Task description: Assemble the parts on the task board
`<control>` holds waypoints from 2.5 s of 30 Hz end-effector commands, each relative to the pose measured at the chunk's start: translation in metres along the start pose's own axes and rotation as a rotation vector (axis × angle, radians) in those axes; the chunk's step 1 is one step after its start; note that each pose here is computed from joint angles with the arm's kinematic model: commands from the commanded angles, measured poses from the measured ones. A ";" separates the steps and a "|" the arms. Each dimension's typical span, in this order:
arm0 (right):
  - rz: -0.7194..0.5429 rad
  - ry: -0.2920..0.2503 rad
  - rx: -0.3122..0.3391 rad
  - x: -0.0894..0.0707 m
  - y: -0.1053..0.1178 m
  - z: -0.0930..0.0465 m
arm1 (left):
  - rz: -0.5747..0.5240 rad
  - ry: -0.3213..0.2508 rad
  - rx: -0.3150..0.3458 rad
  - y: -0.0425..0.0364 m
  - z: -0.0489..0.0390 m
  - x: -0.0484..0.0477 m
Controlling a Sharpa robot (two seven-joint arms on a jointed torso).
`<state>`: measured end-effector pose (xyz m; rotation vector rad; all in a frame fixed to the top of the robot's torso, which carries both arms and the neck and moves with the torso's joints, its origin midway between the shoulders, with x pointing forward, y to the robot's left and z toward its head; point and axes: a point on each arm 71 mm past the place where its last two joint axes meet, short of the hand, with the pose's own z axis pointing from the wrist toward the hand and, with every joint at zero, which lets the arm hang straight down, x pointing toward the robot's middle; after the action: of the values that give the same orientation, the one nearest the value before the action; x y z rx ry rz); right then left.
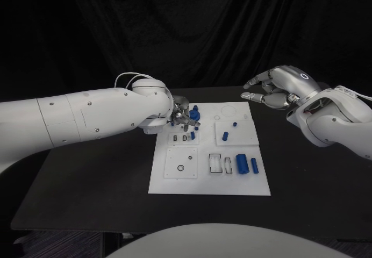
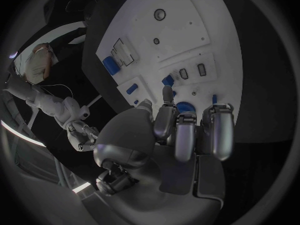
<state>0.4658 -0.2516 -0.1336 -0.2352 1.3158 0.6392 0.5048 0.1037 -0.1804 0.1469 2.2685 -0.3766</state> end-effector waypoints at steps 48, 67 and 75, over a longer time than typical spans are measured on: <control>-0.002 0.037 -0.005 0.006 0.001 0.007 | -0.021 0.010 -0.050 0.0087 0.0191 0.0106; -0.002 0.041 -0.005 0.006 0.001 0.006 | -0.047 -0.009 0.009 0.0049 0.0274 0.0168; -0.001 0.047 -0.006 0.007 0.002 0.006 | -0.045 0.004 0.007 0.0060 0.0308 0.0197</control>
<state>0.4714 -0.2451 -0.1372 -0.2561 1.3516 0.6409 0.5159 0.1020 -0.2149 0.0868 2.2821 -0.3778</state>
